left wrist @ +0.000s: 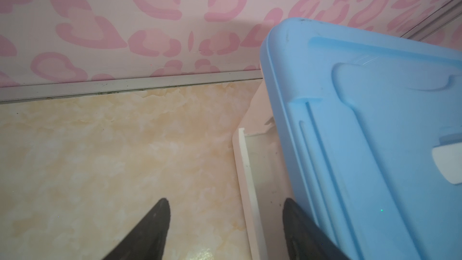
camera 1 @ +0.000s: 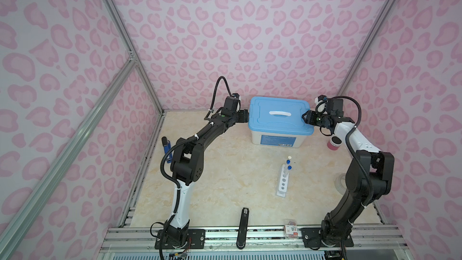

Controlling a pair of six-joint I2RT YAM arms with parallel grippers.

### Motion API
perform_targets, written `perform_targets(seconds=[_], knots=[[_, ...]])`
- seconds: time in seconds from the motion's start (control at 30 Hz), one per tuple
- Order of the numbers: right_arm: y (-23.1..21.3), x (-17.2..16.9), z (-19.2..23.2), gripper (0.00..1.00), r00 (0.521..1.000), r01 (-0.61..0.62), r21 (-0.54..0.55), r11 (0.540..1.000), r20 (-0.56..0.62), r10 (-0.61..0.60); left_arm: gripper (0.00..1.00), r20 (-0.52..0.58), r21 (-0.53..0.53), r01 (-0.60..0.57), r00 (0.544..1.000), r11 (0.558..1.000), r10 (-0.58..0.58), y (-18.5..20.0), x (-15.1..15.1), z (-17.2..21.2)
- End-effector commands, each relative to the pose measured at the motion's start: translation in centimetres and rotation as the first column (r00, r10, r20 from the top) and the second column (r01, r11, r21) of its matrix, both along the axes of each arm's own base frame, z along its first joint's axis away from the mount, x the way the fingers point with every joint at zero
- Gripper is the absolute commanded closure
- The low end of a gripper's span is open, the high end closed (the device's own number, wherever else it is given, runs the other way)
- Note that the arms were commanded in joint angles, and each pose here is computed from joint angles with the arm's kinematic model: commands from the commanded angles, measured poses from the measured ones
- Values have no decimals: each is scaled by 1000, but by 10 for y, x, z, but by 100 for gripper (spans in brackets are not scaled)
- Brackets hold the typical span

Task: Organize the chemistry lab equipment

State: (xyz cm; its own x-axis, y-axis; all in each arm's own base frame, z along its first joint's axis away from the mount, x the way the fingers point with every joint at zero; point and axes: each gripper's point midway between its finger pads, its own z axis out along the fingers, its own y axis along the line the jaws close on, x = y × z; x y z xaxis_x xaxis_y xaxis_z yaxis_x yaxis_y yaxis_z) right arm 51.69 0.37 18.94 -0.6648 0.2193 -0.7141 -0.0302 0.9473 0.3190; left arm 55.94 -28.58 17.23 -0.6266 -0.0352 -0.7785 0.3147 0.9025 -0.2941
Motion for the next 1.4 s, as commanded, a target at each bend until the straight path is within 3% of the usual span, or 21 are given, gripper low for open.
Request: perform_targets(seconds=[0.0,0.27,0.53,0.87,1.13,1.37], knots=[[14,-3,-7,44,998,-57,27,998,-17,57,26,512,-243,129,859,961,14,32,-92,304],[13,-5,-9,45,998,-58,22,998,-22,58,26,502,-187,36,863,982,64,46,-77,288],[13,-3,-9,46,998,-58,25,998,-21,58,26,571,-165,-6,814,986,101,63,-91,312],[15,-5,-10,46,998,-61,20,998,-25,61,26,656,-203,136,754,970,32,53,-118,347],[16,-6,-10,46,998,-63,19,998,-25,64,26,704,-167,201,710,965,-26,53,-147,354],[21,-7,-10,46,997,-71,17,997,-26,71,27,661,-119,294,736,948,-145,27,-148,322]])
